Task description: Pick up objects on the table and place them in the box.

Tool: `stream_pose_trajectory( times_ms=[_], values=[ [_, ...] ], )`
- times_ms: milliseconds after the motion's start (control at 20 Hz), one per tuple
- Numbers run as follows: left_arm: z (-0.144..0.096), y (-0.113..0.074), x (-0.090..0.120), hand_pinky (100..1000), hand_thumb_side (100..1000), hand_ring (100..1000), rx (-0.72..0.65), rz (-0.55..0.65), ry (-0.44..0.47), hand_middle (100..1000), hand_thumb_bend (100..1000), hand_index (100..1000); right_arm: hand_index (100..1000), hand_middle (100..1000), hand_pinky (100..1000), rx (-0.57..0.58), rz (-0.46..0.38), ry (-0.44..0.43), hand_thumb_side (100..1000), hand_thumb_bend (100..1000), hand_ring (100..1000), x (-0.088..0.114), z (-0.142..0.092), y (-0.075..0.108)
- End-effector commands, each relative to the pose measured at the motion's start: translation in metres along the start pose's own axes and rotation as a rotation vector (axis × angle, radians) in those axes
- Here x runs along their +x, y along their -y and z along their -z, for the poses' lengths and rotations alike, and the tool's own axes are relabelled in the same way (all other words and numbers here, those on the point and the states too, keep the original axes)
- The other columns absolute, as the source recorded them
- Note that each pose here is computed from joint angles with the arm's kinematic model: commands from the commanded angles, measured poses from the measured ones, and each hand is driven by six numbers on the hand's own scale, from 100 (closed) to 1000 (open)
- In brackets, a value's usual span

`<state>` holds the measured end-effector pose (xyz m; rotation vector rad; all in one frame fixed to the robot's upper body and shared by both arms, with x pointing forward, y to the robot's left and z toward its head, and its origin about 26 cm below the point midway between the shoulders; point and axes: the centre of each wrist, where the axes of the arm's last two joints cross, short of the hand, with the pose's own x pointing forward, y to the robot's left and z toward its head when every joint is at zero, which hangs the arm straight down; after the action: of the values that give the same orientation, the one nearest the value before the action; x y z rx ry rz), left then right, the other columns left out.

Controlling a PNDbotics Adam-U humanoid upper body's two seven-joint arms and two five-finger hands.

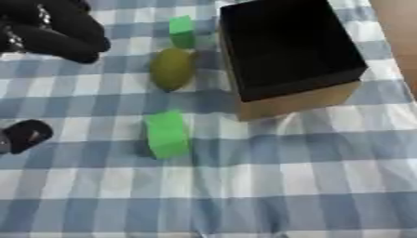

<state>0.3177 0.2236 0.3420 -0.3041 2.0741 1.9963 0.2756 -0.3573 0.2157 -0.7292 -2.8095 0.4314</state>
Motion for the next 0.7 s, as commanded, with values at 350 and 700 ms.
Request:
stream_pose_trajectory(
  times_ms=[350, 700],
  values=[
    [0.04, -0.003, -0.035, 902, 519, 867, -0.228, 0.088, 0.17, 845, 311, 942, 895, 491, 909, 0.018, -0.018, 0.018, 470, 100, 948, 0.002, 0.006, 0.007],
    [0.057, -0.007, -0.038, 902, 448, 867, -0.295, 0.117, 0.227, 851, 364, 948, 896, 489, 910, 0.021, -0.015, 0.012, 470, 100, 952, 0.002, 0.005, 0.006]
  ],
)
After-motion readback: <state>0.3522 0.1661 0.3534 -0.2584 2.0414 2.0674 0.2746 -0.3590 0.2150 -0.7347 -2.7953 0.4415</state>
